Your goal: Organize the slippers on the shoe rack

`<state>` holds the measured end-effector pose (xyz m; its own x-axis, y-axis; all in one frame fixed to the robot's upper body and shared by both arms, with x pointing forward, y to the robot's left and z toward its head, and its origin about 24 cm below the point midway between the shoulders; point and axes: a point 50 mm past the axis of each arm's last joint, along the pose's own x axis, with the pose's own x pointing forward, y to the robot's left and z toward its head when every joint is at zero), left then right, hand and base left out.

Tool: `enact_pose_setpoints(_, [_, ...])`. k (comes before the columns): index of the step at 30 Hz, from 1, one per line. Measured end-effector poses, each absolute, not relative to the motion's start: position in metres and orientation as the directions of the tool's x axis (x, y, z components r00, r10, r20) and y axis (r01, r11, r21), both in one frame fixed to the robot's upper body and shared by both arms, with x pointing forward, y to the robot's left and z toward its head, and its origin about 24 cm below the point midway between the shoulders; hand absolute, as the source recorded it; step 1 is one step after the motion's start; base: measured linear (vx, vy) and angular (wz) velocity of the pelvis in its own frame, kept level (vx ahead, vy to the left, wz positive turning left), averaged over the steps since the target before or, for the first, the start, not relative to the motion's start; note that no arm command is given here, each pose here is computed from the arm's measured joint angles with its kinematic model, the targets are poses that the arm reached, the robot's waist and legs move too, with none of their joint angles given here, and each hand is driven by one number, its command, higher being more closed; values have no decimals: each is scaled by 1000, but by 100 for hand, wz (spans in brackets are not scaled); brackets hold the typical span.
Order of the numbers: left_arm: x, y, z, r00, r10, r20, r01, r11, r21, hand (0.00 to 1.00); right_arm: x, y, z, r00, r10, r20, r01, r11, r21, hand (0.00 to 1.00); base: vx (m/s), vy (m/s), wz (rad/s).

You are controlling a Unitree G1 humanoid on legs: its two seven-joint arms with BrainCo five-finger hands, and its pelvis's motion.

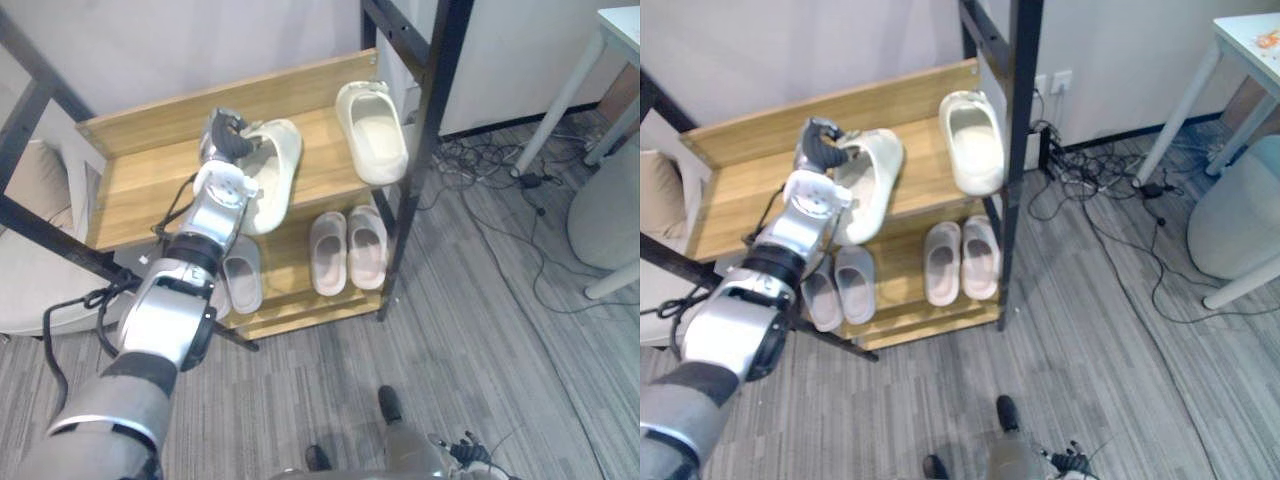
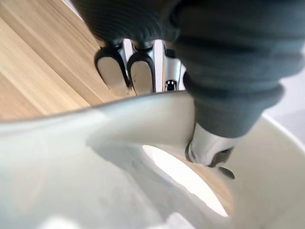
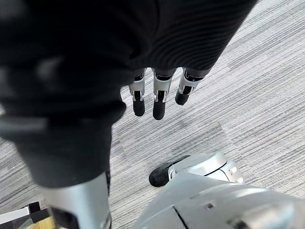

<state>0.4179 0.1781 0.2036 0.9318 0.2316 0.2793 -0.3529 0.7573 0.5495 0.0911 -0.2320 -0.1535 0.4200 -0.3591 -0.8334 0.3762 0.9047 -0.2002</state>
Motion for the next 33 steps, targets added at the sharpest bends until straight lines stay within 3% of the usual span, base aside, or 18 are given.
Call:
enact_pose_setpoints(8, [417, 183, 209, 912, 270, 310, -401, 748, 529, 100, 91, -230, -154, 415, -366, -833, 410, 892, -188, 0, -8, -12, -30])
enact_pose_setpoints(18, [418, 165, 228, 899, 253, 357, -408, 781, 473, 100, 87, -226, -154, 398, -392, -829, 520, 841, -148, 0, 26, 14, -23])
enact_pose_setpoints(19, [418, 165, 229, 898, 253, 361, -409, 782, 470, 0, 85, -224, -154, 393, -391, -832, 527, 838, -145, 0, 26, 15, -22])
enact_pose_setpoints(25, [418, 165, 234, 890, 278, 361, -423, 800, 425, 0, 86, -222, -151, 417, -395, -818, 536, 834, -130, 0, 31, 17, -20])
enact_pose_setpoints(33, [417, 157, 238, 884, 272, 379, -420, 818, 393, 0, 115, -201, -142, 524, -358, -773, 534, 845, -30, 0, 49, 10, -9])
